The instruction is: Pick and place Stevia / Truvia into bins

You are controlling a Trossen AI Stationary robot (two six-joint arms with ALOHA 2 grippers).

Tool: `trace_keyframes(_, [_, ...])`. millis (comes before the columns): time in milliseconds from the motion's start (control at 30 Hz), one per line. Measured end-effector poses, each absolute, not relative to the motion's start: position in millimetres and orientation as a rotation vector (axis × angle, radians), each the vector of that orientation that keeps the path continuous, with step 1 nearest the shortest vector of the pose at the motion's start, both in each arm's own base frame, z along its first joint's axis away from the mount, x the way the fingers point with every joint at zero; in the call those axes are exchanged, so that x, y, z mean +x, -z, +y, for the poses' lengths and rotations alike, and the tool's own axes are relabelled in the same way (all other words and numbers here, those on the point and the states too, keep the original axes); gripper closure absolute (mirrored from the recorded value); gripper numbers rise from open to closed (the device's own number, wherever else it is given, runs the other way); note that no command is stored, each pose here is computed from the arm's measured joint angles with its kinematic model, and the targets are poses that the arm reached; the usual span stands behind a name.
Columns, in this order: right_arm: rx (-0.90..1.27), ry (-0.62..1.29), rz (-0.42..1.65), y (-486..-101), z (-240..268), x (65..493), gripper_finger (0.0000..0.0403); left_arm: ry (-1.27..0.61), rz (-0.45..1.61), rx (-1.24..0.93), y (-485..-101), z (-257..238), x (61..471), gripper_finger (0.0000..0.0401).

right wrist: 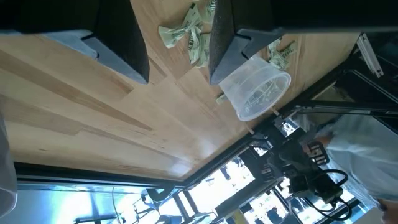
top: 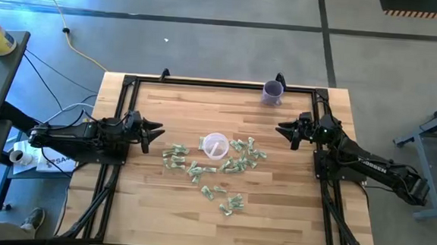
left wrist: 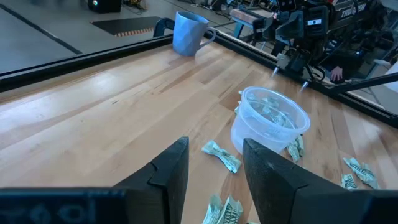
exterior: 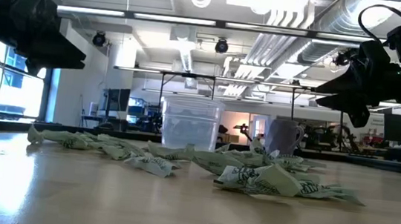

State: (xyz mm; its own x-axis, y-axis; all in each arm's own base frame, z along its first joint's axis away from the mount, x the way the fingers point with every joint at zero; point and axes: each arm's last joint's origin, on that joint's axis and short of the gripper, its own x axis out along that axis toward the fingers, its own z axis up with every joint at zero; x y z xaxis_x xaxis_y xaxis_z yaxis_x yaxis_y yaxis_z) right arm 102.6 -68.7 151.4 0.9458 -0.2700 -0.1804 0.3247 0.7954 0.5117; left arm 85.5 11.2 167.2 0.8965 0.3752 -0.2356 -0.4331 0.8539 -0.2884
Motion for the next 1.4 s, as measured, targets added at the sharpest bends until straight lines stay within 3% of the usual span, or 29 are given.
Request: trace_keyframes(1400, [0.567, 0.32, 0.1, -151.5, -68.7, 102.6, 0.0244, -0.427, 0.174, -0.343, -167.1, 11.2, 85.5, 0.0217])
